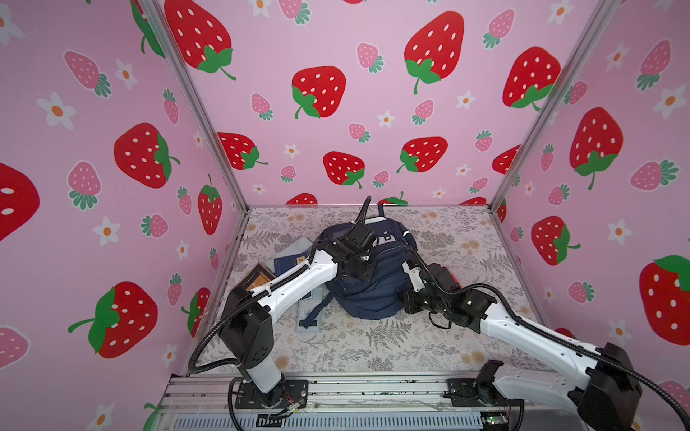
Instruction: Pack the student bag
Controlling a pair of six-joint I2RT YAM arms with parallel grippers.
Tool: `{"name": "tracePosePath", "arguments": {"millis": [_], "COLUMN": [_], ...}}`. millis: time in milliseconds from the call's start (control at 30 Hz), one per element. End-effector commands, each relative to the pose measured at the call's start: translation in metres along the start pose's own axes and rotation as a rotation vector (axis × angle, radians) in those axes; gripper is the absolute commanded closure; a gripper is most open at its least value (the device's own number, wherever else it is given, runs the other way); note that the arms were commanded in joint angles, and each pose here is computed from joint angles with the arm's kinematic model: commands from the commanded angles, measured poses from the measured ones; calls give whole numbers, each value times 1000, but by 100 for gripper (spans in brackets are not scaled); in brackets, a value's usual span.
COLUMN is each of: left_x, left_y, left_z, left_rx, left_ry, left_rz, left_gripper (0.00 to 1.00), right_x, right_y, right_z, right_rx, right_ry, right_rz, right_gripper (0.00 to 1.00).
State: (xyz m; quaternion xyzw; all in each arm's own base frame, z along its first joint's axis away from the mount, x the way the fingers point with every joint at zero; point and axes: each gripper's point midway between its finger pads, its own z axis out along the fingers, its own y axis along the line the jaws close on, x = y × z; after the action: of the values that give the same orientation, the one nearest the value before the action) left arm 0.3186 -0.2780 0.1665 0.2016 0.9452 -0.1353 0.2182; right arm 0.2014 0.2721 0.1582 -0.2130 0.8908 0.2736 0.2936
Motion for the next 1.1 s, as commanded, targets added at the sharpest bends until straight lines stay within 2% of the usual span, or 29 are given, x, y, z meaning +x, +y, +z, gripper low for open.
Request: {"name": "tracePosePath", "arguments": {"millis": [0, 67, 200, 267, 433, 667, 733, 867, 1067], "left_x": [-55, -54, -52, -49, -47, -36, -34, -38, -64], "left_y": [-38, -45, -43, -36, -22, 12, 15, 0, -34], "left_z": [-24, -23, -24, -23, -18, -6, -2, 1, -11], "left_rx": [177, 231, 230, 191, 125, -51, -64, 31, 229], "left_ry": [-200, -192, -196, -197, -184, -154, -144, -148, -205], "left_rz": [-35, -50, -27, -14, -31, -127, -169, -232, -319], "left_gripper": [100, 100, 100, 100, 100, 100, 100, 100, 100], "right_x": [-19, -16, -12, -10, -9, -12, -11, 0, 0], "right_y": [39, 46, 30, 16, 26, 13, 12, 15, 58], "right_z": [-9, -6, -9, -16, -26, -44, -42, -30, -17], "right_rx": [-108, -113, -16, 31, -36, 22, 25, 26, -102], "right_ry": [-57, -44, -33, -19, 5, -35, -22, 40, 31], "right_rz": [-43, -58, -69, -67, -70, -46, -53, -63, -81], "right_gripper": [100, 100, 100, 100, 100, 100, 100, 100, 100]}}
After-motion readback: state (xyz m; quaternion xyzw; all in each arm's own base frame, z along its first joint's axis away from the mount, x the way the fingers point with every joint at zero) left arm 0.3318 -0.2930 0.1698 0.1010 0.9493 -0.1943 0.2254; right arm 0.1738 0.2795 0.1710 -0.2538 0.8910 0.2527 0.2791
